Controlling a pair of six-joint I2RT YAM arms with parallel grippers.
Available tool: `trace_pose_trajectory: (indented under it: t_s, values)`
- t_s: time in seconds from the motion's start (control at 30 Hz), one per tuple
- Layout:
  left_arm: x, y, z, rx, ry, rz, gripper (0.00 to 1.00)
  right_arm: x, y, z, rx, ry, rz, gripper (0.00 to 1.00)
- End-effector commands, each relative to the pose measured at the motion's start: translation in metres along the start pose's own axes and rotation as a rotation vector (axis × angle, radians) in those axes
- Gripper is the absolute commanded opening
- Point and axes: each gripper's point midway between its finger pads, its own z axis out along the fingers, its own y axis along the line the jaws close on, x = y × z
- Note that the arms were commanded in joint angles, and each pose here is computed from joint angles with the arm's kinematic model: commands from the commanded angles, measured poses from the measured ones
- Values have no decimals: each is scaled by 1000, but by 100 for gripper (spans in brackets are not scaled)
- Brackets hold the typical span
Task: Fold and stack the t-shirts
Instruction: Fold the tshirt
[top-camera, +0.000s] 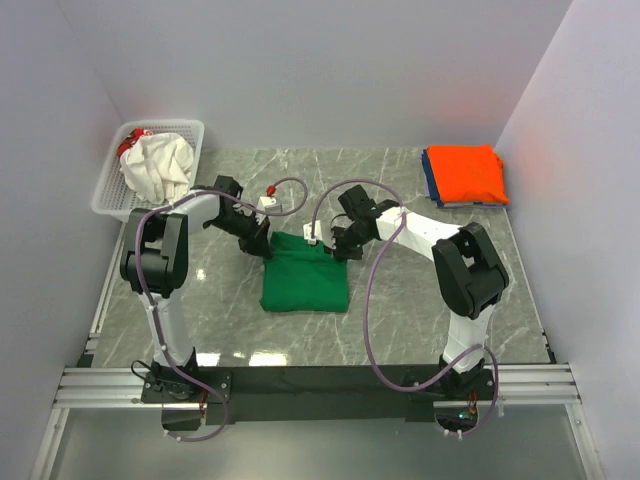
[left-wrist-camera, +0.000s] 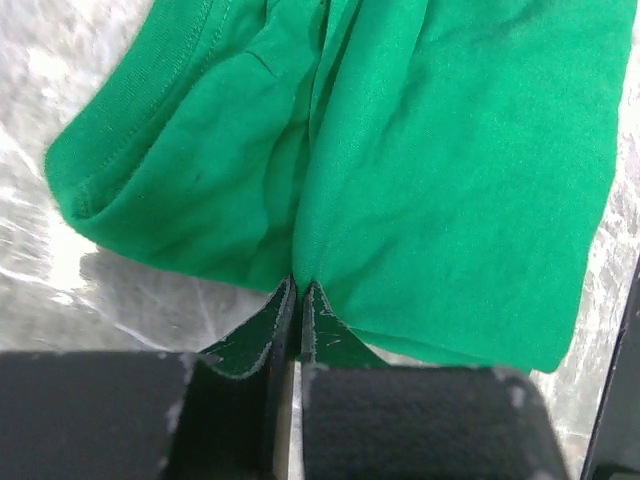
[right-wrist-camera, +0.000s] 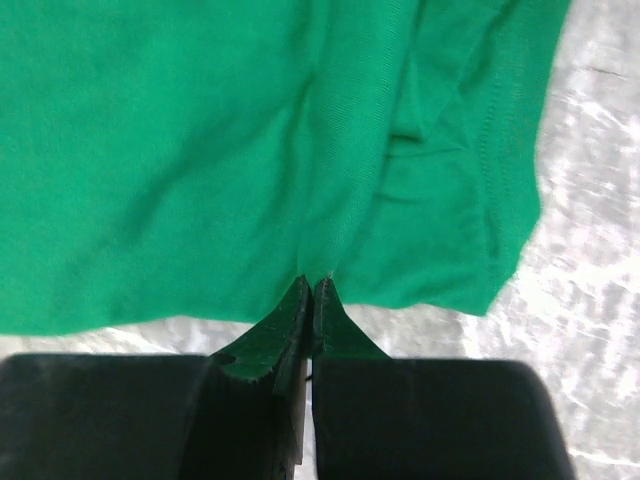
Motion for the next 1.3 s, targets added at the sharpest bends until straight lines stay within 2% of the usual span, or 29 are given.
trace_pose_trajectory:
  t_s: [0.0,0.2,0.3,0.37,0.4,0.47,0.5,0.53,0.57,0.6,0.7,0.8,0.93,1.13,1.27]
  values:
    - [8,-23,-4,32,4,-89,8,-11,16,-1,-22,31,21,0]
    - [29,-63,-3,53,18,-131,9,-21,76,2,-81,26,38,0]
    - [37,-84,-3,64,18,-143,9,-25,86,-3,-78,3,77,0]
    - [35,-88,-7,54,0,-132,13,-31,85,-10,-64,-4,112,4]
    - [38,-90,-7,51,-2,-144,15,-37,78,-16,-42,-13,122,8]
    - [32,-91,-18,42,-45,-128,21,-41,70,-27,-19,-20,166,26]
    - [28,-91,-24,38,-68,-115,34,-53,60,-37,-2,-50,189,34]
    - [24,-91,-30,39,-92,-79,38,-53,54,-47,1,-61,232,50]
    - [17,-93,-41,35,-136,-67,41,-57,47,-55,9,-87,260,60]
    - [11,-93,-48,23,-162,-40,44,-68,38,-66,20,-127,292,61]
    - [-6,-92,-68,-39,-220,85,48,-84,29,-83,-33,-237,385,62]
    - [-26,-89,-76,-111,-263,238,52,-97,15,-80,-65,-330,498,58]
    - [-37,-101,-52,-133,-198,415,52,-112,-1,-49,-180,-409,679,48]
    - [-34,-98,-16,-208,-85,587,52,-129,-31,-21,-207,-517,806,39]
    - [-38,-99,4,-206,-56,631,53,-120,-40,8,-231,-491,912,37]
